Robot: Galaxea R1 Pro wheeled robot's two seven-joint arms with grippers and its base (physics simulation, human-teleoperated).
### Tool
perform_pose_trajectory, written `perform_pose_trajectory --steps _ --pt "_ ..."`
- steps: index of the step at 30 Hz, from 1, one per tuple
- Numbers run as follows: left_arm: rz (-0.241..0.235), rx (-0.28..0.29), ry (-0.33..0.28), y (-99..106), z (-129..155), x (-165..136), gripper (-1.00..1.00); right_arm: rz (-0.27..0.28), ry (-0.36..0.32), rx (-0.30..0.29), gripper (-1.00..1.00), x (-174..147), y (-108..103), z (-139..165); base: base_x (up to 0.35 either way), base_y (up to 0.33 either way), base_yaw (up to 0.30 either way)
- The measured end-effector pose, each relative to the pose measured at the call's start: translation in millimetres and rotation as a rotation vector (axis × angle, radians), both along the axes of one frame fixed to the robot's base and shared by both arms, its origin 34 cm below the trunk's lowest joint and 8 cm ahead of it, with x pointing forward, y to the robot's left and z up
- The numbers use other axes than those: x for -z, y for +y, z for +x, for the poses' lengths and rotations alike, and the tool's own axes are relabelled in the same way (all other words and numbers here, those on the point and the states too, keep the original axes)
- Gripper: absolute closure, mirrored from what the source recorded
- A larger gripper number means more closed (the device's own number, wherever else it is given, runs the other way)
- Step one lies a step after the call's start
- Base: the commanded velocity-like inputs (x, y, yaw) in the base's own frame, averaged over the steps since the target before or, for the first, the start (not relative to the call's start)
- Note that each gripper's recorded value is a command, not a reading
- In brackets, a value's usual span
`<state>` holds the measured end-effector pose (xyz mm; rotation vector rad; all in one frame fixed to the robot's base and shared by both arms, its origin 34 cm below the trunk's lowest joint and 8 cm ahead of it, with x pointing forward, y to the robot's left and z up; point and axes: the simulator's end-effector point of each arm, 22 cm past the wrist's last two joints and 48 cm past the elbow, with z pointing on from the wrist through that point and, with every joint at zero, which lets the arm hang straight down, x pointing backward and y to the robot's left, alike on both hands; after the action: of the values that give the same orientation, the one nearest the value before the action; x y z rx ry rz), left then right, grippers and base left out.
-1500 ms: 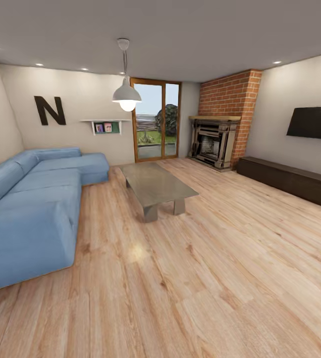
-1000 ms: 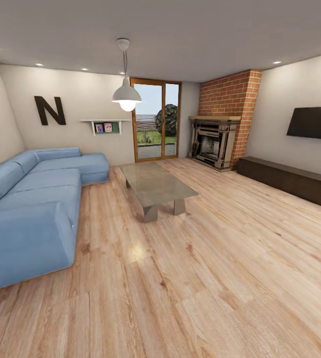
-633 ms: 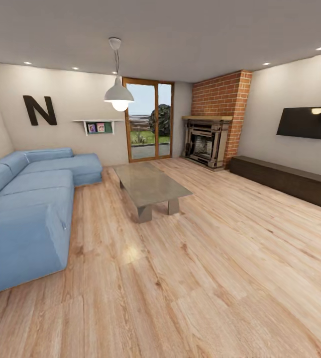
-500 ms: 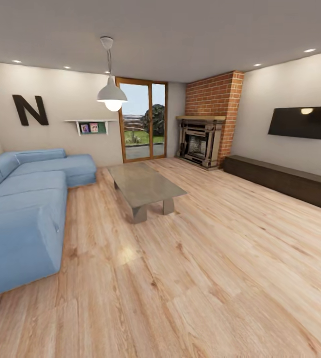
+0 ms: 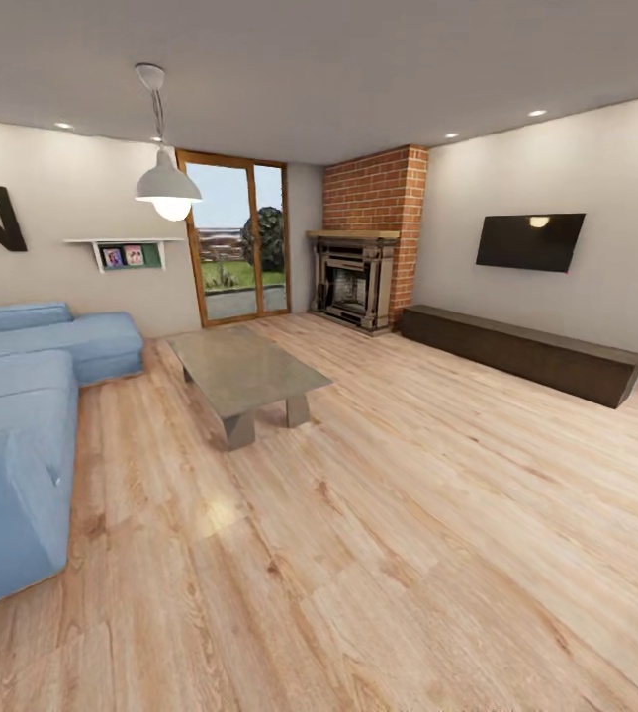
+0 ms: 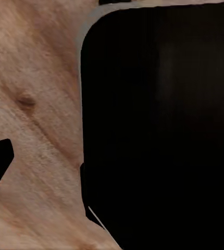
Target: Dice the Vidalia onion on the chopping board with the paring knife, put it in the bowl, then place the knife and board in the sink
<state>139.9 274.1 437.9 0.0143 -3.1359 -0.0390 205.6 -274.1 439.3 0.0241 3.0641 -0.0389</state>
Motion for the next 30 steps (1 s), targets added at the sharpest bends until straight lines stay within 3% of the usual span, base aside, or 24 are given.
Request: perform_pose_trajectory --steps 4,6,7,9,11,12,15,18,20,23,25,27,30 --pt "-0.008 -0.014 -0.099 -3.7 76.1 -2.2 -1.0 -0.028 -0.101 0.008 -1.0 -11.1 -20.7 86.3 0.0 0.0 -0.165" --pt "-0.034 -0.053 -0.15 -18.7 141.7 -9.7 -1.0 -0.034 -0.157 0.02 -1.0 -24.8 -26.6 147.9 0.0 0.0 -0.138" --pt "-0.057 -0.071 -0.178 -31.9 188.5 -19.1 -1.0 -0.044 -0.192 0.029 -1.0 -37.8 -30.4 191.2 0.0 0.0 -0.132" --pt "-0.088 -0.077 -0.217 -51.0 241.2 -33.9 -1.0 -0.063 -0.228 0.039 -1.0 -55.1 -35.9 237.1 0.0 0.0 -0.133" --pt "-0.133 -0.07 -0.284 -79.6 321.6 -65.7 -1.0 -0.089 -0.291 0.051 -1.0 -88.0 -44.3 306.1 0.0 0.0 -0.144" --pt "-0.143 -0.068 -0.293 -86.5 334.7 -72.4 -1.0 -0.094 -0.303 0.054 -1.0 -95.9 -46.2 320.3 0.0 0.0 -0.153" --pt "-0.223 -0.111 -0.408 -121.8 431.9 -130.8 -1.0 -0.115 -0.385 0.073 -1.0 -153.7 -60.5 406.1 0.0 0.0 -0.178" --pt "-0.297 -0.151 -0.494 -145.9 484.9 -176.6 -1.0 -0.124 -0.405 0.089 -1.0 -188.7 -74.4 444.6 0.0 0.0 -0.222" --pt "-0.368 -0.179 -0.603 -161.7 524.4 -224.8 -1.0 -0.126 -0.434 0.098 -1.0 -221.6 -81.8 476.9 0.0 0.0 -0.259" --pt "-0.459 -0.203 -0.739 -175.4 549.2 -286.5 -1.0 -0.129 -0.492 0.106 -1.0 -260.1 -88.7 511.7 0.0 0.0 -0.27" --pt "-0.461 -0.178 -0.824 -185.5 546.2 -324.5 -1.0 -0.132 -0.52 0.113 -1.0 -291.6 -103.5 531.2 0.0 0.0 -0.276" --pt "-0.443 -0.179 -0.854 -191.5 538.1 -341.2 -1.0 -0.112 -0.549 0.108 -1.0 -323.7 -113.2 546.8 0.0 0.0 -0.278" --pt "-0.496 -0.221 -0.844 -208.1 524.5 -352.8 -1.0 -0.048 -0.607 0.063 -1.0 -372.7 -115.5 552.5 0.0 0.0 -0.279"
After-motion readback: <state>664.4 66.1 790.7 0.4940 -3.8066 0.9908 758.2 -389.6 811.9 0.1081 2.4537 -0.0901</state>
